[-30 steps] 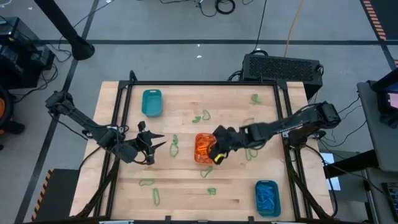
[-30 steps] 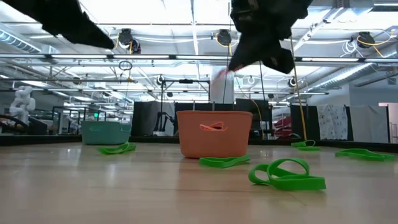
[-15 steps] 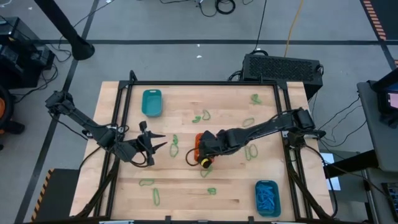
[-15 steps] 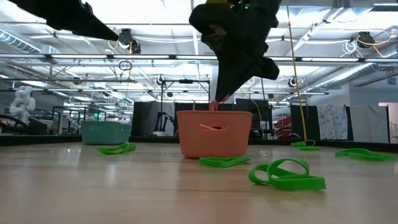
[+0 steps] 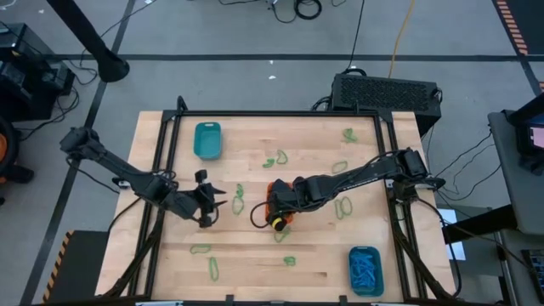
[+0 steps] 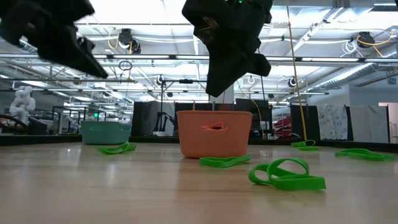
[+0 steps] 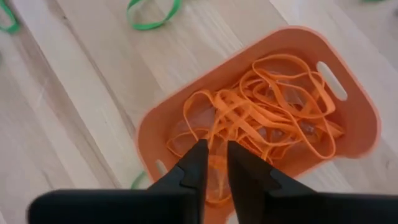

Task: Sort rubber bands into baskets
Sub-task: Put the orange rubber band into the orange bin, then put the green rubber band into the green bin

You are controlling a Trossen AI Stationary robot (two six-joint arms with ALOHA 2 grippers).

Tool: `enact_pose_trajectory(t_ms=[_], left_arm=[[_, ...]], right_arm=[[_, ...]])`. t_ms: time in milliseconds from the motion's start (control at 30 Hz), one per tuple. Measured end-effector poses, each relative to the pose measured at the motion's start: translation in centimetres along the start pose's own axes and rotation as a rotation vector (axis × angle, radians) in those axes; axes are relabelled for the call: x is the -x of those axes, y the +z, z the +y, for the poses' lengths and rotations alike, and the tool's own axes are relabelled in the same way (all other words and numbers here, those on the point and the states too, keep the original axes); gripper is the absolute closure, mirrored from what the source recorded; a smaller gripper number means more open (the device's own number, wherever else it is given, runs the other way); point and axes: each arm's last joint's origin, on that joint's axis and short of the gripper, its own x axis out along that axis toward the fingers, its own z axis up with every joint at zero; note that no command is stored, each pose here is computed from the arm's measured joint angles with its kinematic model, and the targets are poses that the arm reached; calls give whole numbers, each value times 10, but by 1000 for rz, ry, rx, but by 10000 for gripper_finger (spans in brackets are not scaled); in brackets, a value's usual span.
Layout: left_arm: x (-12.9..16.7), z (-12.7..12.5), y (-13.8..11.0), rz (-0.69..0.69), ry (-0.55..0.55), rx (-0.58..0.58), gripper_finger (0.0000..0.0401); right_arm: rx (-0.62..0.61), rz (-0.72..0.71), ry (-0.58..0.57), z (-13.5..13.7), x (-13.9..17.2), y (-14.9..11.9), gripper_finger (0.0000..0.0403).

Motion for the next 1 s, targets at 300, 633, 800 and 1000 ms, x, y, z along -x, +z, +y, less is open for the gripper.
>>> enact_pose_trajectory(t_ms=[300,633,800,1000], left_arm=[[-33,-12,-15,142,-136,-21,263],[-69,-29,-30,179,-115,-196,263],[-83,-34,-37,199,-112,-205,263],[-97,-29,-43,256,-130,-80,263]], right_arm=[[71,-4,2,-1,0,2,278],[143,-93,76,8,1,9,265],[193,-163,112,16,3,11,268],[362,-309,7,33,10,-4,268]])
